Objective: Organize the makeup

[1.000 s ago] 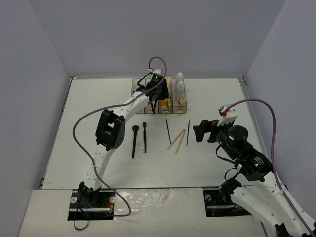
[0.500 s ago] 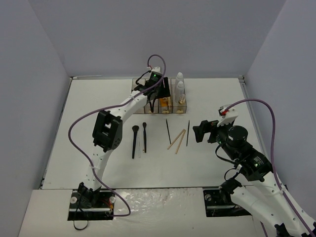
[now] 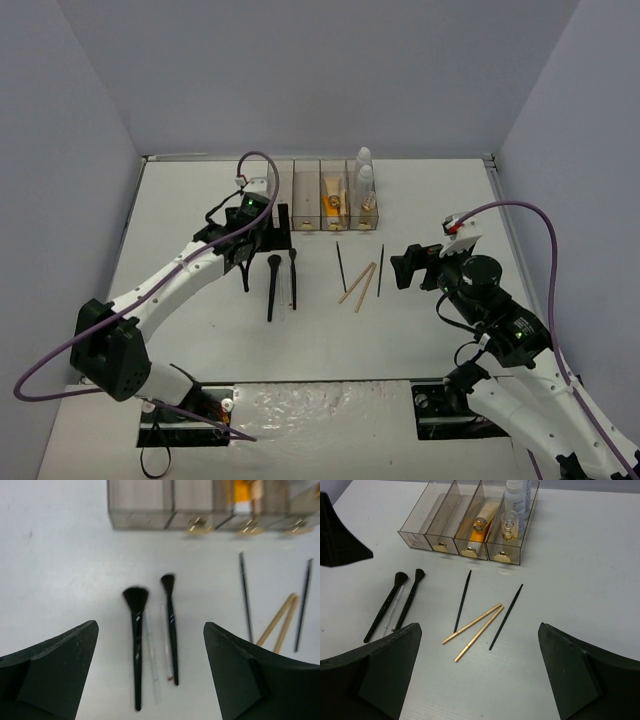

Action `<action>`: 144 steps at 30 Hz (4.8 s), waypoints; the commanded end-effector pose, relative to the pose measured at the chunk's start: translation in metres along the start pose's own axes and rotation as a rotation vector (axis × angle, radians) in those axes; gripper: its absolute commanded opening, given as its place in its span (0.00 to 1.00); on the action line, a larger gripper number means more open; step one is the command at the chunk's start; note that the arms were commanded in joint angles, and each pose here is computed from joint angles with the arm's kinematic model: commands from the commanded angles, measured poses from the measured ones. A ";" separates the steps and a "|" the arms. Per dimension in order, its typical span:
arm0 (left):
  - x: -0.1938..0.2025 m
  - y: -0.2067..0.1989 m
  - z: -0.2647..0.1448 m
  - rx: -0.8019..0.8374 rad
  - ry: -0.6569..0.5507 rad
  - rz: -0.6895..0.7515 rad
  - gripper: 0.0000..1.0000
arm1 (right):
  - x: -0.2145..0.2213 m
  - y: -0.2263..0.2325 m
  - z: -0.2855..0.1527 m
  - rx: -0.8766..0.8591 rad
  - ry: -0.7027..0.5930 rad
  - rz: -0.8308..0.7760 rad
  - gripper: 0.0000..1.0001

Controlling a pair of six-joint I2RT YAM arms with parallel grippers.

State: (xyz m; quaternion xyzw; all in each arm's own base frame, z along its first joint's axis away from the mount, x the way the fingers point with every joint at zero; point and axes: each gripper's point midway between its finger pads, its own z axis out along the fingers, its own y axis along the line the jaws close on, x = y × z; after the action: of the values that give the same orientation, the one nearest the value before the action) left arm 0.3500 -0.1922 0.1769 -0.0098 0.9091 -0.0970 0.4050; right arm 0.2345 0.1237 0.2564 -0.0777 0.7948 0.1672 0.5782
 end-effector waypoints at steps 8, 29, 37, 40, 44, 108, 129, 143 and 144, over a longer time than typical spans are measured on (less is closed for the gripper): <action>0.081 0.034 0.007 -0.029 0.098 0.008 0.61 | -0.008 0.005 0.006 -0.015 -0.029 0.016 1.00; 0.130 0.033 0.050 -0.045 0.230 0.000 0.43 | -0.009 0.004 0.004 -0.009 -0.037 0.017 1.00; 0.144 0.042 0.052 -0.106 0.255 0.027 0.26 | -0.008 0.004 0.004 -0.007 -0.035 0.016 1.00; 0.146 0.047 0.049 -0.124 0.257 0.029 0.16 | -0.008 0.004 0.004 -0.007 -0.035 0.017 1.00; 0.134 0.047 0.040 -0.132 0.236 0.037 0.01 | -0.009 0.005 0.004 -0.007 -0.040 0.017 1.00; 0.009 -0.076 0.023 0.142 0.010 -0.088 0.48 | -0.002 0.006 0.008 -0.005 -0.016 0.011 1.00; 0.111 -0.063 0.070 0.023 0.197 -0.063 0.36 | 0.000 0.006 0.008 0.000 -0.012 0.010 1.00; 0.090 -0.059 0.051 -0.005 0.125 -0.038 0.36 | 0.002 0.007 0.009 -0.003 -0.006 0.007 1.00; 0.090 -0.058 0.051 -0.014 0.126 -0.036 0.36 | 0.002 0.007 0.009 -0.003 -0.005 0.007 1.00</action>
State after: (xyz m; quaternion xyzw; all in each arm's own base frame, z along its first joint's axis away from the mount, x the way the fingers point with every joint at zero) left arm 0.3073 -0.2592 0.0436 -0.0118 0.9527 -0.0833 0.2921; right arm 0.2335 0.1310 0.2430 -0.0821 0.8056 0.1676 0.5623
